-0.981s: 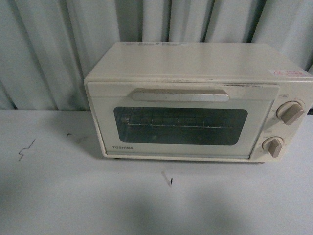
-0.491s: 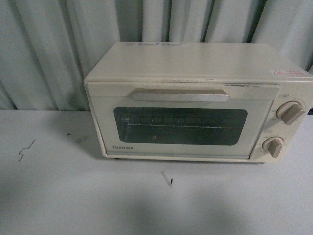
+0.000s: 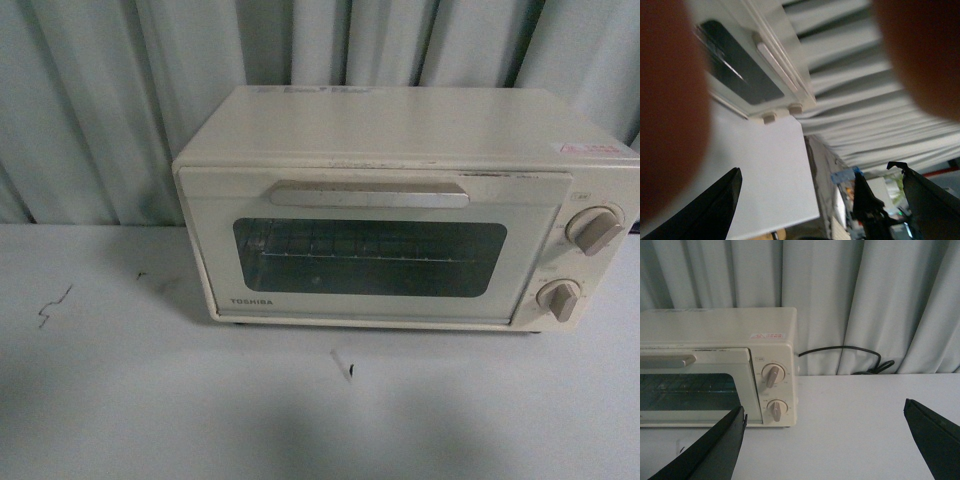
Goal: Open oven
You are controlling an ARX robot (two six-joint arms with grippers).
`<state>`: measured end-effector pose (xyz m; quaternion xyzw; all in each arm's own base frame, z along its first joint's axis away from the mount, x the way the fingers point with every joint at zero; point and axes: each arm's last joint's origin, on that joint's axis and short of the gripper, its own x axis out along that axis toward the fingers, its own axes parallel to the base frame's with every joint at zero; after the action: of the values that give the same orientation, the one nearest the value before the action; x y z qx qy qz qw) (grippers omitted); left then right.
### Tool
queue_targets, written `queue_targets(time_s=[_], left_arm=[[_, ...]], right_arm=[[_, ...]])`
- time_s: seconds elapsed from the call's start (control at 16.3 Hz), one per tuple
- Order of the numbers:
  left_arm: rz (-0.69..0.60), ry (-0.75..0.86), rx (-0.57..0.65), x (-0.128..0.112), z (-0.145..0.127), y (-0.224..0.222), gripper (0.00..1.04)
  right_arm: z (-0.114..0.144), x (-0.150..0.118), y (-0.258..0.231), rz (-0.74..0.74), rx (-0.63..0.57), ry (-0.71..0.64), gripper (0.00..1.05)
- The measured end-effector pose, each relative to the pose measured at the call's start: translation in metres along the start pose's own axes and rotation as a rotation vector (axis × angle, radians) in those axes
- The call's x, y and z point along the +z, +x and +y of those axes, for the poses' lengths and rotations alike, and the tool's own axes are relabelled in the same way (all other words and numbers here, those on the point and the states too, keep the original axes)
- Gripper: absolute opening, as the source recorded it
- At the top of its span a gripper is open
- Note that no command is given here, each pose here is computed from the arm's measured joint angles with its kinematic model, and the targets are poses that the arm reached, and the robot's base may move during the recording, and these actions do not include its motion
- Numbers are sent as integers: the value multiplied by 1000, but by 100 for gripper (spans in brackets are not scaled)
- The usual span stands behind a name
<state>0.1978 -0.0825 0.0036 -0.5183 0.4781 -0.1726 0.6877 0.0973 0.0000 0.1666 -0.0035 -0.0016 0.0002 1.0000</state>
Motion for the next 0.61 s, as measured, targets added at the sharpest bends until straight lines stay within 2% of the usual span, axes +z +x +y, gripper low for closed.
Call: queue_targets(time_s=[0.61], left_arm=[[0,0,0,0,0,0,98]], right_arm=[[0,0,0,0,0,0,98]])
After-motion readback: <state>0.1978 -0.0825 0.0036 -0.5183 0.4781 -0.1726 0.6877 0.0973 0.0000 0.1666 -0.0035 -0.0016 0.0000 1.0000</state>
